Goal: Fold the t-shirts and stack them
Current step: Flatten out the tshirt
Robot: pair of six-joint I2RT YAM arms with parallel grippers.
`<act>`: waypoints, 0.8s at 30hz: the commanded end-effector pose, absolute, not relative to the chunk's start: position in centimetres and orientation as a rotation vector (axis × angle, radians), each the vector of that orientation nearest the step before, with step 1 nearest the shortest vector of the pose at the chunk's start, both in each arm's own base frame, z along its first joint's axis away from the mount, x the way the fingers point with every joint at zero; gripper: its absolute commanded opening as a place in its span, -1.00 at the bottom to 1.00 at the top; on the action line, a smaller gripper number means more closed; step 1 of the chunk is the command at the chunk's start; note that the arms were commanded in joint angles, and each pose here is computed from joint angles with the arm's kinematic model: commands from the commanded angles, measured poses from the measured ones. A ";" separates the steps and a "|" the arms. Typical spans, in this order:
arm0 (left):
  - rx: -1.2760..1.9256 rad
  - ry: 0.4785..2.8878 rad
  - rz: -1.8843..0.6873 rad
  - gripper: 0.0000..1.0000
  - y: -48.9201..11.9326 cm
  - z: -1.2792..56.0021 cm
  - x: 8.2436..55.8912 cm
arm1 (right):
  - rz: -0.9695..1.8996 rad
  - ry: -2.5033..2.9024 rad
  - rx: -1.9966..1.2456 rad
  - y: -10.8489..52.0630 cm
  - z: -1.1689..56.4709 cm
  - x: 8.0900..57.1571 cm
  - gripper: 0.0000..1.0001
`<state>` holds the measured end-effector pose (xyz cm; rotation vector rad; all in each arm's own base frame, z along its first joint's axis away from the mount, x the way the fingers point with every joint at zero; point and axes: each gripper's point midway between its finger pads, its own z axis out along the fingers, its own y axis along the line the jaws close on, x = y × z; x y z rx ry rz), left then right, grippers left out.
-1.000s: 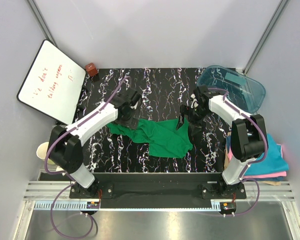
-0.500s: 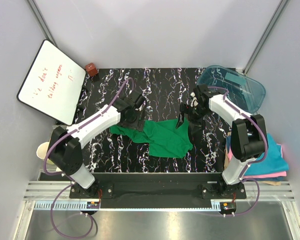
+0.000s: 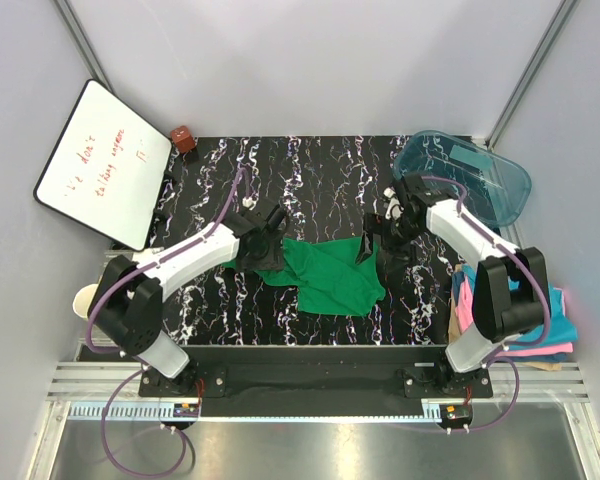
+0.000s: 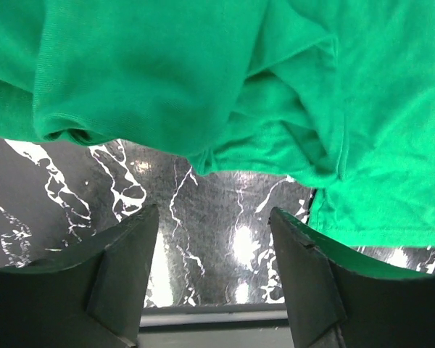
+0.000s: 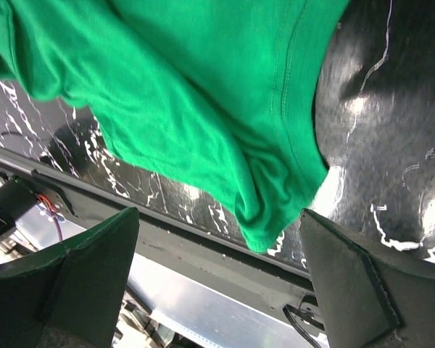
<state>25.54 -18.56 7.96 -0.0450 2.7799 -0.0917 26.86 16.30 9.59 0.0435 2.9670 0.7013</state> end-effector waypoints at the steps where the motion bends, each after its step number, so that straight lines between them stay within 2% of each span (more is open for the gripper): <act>1: -0.157 2.651 -0.120 0.31 -19.0 9.1 28.1 | 0.755 2.912 -0.030 16.6 11.1 25.4 0.99; 7: -0.135 2.651 -0.088 0.25 -20.0 7.6 29.9 | 0.777 2.913 -0.031 16.4 11.1 23.9 1.00; 10: -0.118 2.671 -0.063 0.12 -20.4 6.7 30.6 | 0.777 2.908 -0.034 16.3 11.1 23.7 0.99; 12: -0.111 2.672 -0.041 -0.37 -20.5 6.4 31.1 | 0.780 2.906 -0.038 16.3 11.2 23.6 1.00; 14: -0.112 2.667 -0.027 -1.00 -20.4 6.6 31.3 | 0.786 2.905 -0.041 16.4 11.2 23.7 0.99; 24: -0.144 2.478 -0.008 -1.00 -18.6 15.8 32.6 | 0.788 2.924 -0.044 16.5 10.8 23.7 1.00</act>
